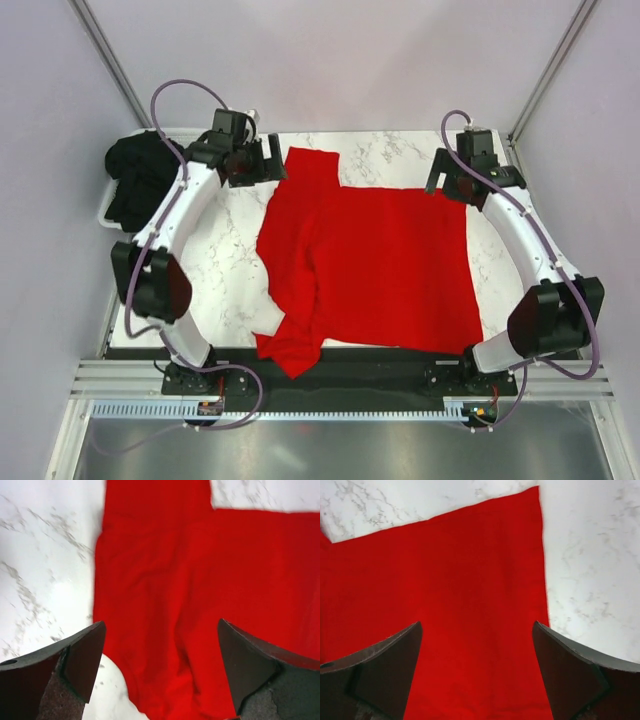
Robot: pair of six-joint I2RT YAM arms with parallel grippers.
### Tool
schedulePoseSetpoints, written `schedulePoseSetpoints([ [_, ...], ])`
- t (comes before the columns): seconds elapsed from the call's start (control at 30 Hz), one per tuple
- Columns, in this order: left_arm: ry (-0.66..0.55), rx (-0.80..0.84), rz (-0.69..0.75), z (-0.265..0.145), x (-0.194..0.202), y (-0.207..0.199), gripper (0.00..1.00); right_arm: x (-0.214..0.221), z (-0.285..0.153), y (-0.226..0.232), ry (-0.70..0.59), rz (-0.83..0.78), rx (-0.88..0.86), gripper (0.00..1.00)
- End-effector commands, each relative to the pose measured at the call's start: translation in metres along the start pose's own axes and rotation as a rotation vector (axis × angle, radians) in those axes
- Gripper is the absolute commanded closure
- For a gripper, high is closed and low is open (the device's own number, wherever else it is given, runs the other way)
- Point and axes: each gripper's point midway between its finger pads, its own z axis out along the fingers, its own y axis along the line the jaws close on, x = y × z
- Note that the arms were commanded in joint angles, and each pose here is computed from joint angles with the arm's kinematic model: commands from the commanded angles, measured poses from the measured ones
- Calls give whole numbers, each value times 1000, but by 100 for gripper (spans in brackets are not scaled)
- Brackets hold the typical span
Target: Fold and stack the t-shirts
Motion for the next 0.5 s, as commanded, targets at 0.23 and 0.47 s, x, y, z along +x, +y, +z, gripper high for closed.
schedulePoseSetpoints([
  [0.23,135,22,-79,74,99,1,4,95,73,17,299,66,-95,2],
  [0.47,242,-114,-95,134,120,34,4,102,132,10,375,86,-23,2],
])
